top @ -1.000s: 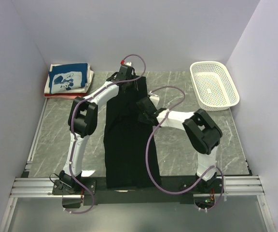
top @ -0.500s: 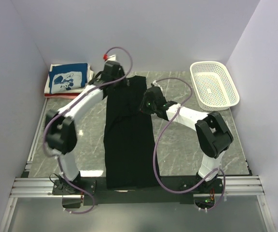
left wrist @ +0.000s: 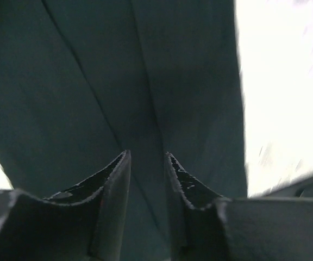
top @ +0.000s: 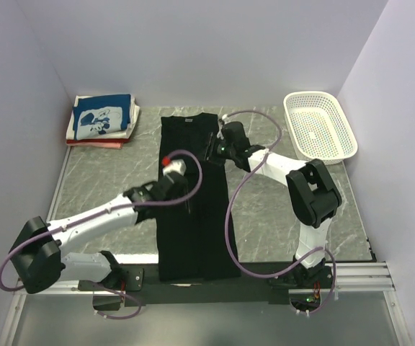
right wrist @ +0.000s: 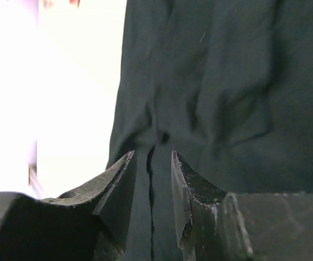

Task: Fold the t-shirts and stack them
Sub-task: Fold the tshirt

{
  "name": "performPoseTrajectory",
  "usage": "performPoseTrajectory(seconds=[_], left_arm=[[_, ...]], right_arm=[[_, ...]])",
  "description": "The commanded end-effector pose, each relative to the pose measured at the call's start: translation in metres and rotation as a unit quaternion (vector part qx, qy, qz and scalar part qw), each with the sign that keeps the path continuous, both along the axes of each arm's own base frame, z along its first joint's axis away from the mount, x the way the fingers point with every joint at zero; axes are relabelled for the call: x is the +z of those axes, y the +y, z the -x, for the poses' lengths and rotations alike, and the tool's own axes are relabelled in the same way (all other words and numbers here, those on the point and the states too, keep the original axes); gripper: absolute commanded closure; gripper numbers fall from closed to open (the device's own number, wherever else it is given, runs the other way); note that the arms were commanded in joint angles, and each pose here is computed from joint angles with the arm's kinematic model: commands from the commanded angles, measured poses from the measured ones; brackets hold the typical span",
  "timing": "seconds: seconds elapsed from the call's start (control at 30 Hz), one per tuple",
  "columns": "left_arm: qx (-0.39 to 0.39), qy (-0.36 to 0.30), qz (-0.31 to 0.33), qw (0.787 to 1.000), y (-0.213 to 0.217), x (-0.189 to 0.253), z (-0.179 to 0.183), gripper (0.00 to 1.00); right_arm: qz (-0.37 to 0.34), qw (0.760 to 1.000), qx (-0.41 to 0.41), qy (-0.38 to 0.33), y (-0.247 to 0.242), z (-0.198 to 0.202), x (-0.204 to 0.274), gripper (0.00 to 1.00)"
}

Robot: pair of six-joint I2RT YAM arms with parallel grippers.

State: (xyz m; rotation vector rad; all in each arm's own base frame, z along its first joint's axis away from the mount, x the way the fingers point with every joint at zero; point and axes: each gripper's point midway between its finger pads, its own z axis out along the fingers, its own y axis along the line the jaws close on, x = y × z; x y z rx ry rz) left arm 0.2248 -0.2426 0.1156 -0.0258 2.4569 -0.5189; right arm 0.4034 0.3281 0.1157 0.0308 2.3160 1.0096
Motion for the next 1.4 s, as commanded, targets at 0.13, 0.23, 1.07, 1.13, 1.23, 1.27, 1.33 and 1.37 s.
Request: performPoseTrajectory(seconds=[0.13, 0.23, 1.07, 1.13, 1.23, 1.27, 1.33, 1.37], left_arm=[[-0.032, 0.043, 0.022, 0.998, -0.028, -0.024, 0.079, 0.59], [-0.044, 0.054, -0.020, 0.997, -0.036, -0.039, 0.100, 0.59], [-0.080, 0.078, -0.199, 0.974, -0.042, -0.087, 0.181, 0.65], [-0.085, 0.082, -0.204, 0.972, -0.042, -0.092, 0.184, 0.66], [-0.088, 0.088, -0.213, 0.969, -0.040, -0.098, 0.188, 0.65], [-0.085, 0.090, -0.215, 0.969, -0.038, -0.100, 0.189, 0.65], [-0.084, 0.089, -0.221, 0.968, -0.035, -0.101, 0.190, 0.66], [-0.084, 0.090, -0.223, 0.967, -0.033, -0.103, 0.190, 0.66]], right_arm=[[-0.033, 0.995, 0.090, 0.006, 0.035, 0.036, -0.013, 0.60], [-0.037, 0.995, 0.092, 0.017, 0.035, 0.039, -0.022, 0.60], [-0.037, 0.995, 0.090, 0.027, 0.034, 0.044, -0.031, 0.63], [-0.034, 0.995, 0.090, 0.028, 0.033, 0.044, -0.033, 0.63], [-0.032, 0.995, 0.089, 0.028, 0.033, 0.043, -0.034, 0.63], [-0.032, 0.995, 0.089, 0.031, 0.033, 0.043, -0.035, 0.63], [-0.032, 0.995, 0.089, 0.032, 0.033, 0.043, -0.037, 0.63], [-0.033, 0.995, 0.088, 0.032, 0.033, 0.043, -0.036, 0.63]])
